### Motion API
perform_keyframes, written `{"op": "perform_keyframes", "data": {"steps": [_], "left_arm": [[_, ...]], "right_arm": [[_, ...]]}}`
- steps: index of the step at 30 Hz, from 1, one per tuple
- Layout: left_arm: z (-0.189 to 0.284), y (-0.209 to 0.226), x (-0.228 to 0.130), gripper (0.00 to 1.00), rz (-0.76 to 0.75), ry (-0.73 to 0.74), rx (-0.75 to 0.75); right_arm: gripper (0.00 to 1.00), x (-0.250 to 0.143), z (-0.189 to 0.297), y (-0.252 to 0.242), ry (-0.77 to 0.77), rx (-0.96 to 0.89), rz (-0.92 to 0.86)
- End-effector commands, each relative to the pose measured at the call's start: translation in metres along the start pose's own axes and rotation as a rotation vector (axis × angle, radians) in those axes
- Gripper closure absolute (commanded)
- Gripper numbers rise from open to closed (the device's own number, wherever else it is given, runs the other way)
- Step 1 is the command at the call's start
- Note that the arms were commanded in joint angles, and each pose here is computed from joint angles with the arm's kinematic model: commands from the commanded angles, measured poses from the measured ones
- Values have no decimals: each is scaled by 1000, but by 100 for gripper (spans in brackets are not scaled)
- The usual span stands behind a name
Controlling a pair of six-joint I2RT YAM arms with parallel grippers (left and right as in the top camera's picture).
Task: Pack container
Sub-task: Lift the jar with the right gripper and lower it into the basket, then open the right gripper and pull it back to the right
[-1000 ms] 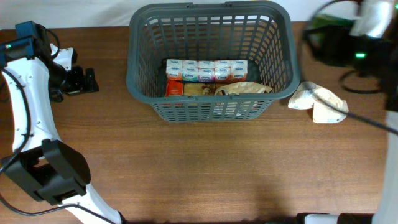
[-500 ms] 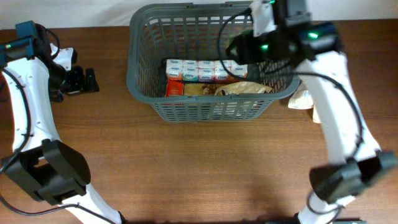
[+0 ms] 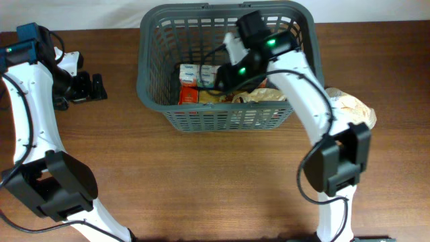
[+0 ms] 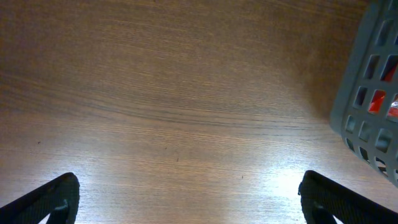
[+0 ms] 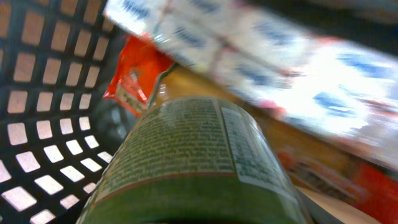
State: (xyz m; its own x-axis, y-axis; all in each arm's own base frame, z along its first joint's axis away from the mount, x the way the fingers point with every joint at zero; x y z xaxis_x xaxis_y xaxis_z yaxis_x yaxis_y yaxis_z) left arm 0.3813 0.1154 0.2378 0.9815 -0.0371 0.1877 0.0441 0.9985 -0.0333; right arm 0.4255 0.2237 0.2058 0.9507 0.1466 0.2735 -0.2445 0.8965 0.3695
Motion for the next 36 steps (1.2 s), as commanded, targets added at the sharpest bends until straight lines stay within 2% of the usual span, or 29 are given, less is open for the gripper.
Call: {"op": "perform_keyframes", "data": {"steps": [1, 2, 3, 4, 6, 7, 8, 12, 13, 14, 17, 19, 24, 29, 34, 36], "left_arm": [[-4, 0, 0, 1, 15, 6, -13], [-4, 0, 0, 1, 16, 6, -13], [-4, 0, 0, 1, 15, 6, -13], [-4, 0, 0, 1, 16, 6, -13], [-4, 0, 0, 1, 15, 6, -13], [-4, 0, 0, 1, 15, 6, -13], [-4, 0, 0, 1, 16, 6, -13], [-4, 0, 0, 1, 15, 6, -13], [-4, 0, 0, 1, 16, 6, -13], [-4, 0, 0, 1, 16, 6, -13], [-4, 0, 0, 1, 16, 6, -13], [-4, 0, 0, 1, 16, 6, -13], [-4, 0, 0, 1, 16, 6, -13], [-4, 0, 0, 1, 16, 6, -13], [-4, 0, 0, 1, 15, 6, -13], [-4, 0, 0, 1, 16, 6, -13]], "right_arm": [[96, -4, -17, 12, 22, -18, 47], [96, -5, -21, 13, 29, -28, 52], [92, -6, -23, 15, 32, -31, 56], [78, -7, -23, 16, 34, -30, 58], [40, -6, -20, 14, 24, -51, 59], [29, -5, -16, 11, 16, -75, 57], [24, -4, -11, 7, 5, -110, 55], [14, 2, 28, -11, -54, -264, 35], [5, 4, 41, -14, -73, -292, 30], [1, 6, 59, -15, -99, -316, 24], [0, 11, 104, -14, -169, -334, 34], [3, 14, 142, -13, -247, -343, 28], [4, 16, 242, -24, -512, -404, -30], [5, 0, 336, -53, -766, -442, -144], [7, -7, 368, -120, -855, -508, -406], [2, -11, 362, -155, -818, -532, -545]]}}
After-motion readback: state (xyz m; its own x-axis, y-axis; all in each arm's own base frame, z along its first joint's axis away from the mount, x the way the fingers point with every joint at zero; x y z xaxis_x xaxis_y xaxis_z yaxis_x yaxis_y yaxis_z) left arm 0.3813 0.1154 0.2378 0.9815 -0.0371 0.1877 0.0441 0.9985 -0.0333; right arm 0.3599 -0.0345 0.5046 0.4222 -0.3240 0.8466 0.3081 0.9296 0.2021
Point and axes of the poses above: each gripper's point midway between its finger pads, its own z axis back along the fingers, its own y axis along the line the jaws close on, x = y × z, the point moved 6 cm from there along z, back along the fingers, and after that the axes turned 11 degrees about -z, right-handed, at the moved point
